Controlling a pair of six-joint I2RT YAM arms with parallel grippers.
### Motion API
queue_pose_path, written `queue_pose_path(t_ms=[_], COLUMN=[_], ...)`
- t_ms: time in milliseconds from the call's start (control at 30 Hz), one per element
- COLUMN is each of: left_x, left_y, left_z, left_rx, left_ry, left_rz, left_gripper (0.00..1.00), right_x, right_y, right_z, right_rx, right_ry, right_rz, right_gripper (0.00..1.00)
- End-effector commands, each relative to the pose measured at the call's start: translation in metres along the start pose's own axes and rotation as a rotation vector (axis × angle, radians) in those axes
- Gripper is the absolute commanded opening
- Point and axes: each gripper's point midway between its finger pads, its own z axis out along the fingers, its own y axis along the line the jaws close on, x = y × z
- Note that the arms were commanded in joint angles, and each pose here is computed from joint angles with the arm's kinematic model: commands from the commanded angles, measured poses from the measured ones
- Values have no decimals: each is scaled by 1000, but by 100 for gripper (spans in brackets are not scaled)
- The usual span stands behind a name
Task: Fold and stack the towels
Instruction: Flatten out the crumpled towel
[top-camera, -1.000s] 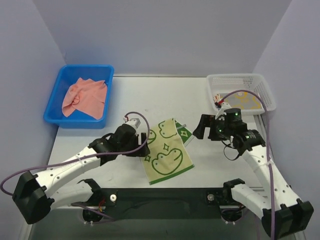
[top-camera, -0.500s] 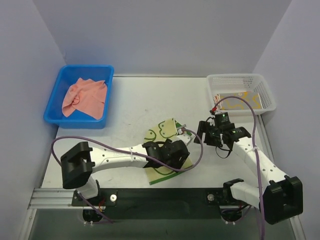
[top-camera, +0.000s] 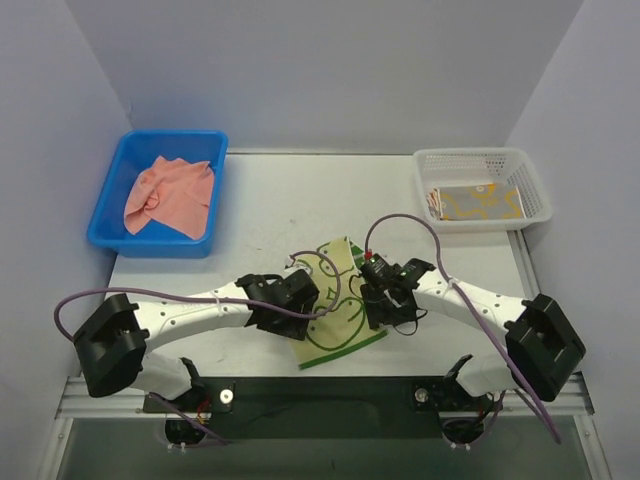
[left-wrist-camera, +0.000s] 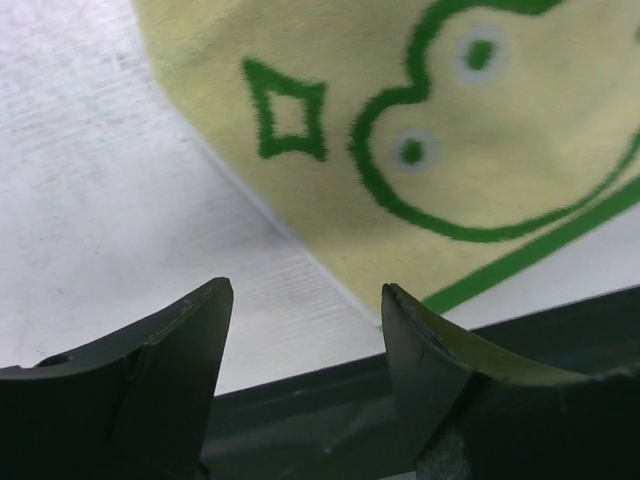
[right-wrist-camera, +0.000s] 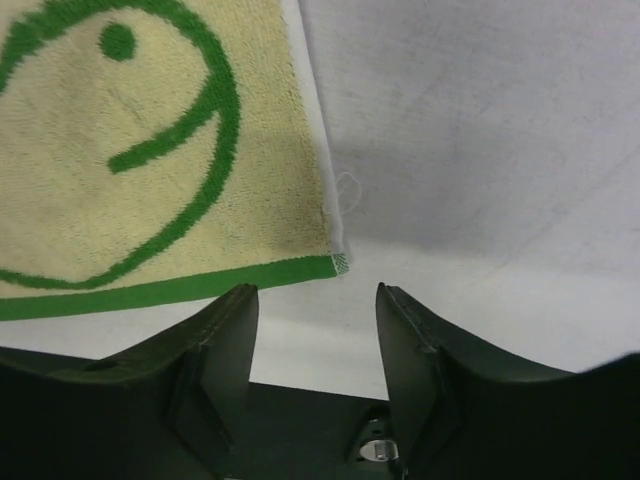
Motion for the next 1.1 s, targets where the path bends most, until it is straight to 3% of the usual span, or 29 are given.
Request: queue_pose_path(t_ms=[0,233,433,567,667,833,933,1067], left_x=[9,-26,-74,-117,-147,-142,-109,-68], left_y=[13,16,41,55,54,38,30,23], left_z=[7,49,77,93,84,46,39,50], left_rx=[-18,-69,-106,-132,-110,-17,10,4], left_ry=[71,84,62,21,-32,-87,-72,-31], left_rz=[-55,-48,-94,-114,-129,-188,-209,-224], left_gripper=[70,49,43,41,46,64,71,70], right_x=[9,1,-12,-33,-50,-62,-61,-60], right_y=[-17,-19,-18,-22,-24,-23,-27,-32], right_z=[-1,17,34,47,43,20,13,12], right_rx=[145,209,200,127,112,84,82,98], right_ry=[40,81,99,77,34,-78,-132,-181], right_rz=[31,-4,23,136,160,218,271,304], right_gripper=[48,27,20,17,15,25,32,36])
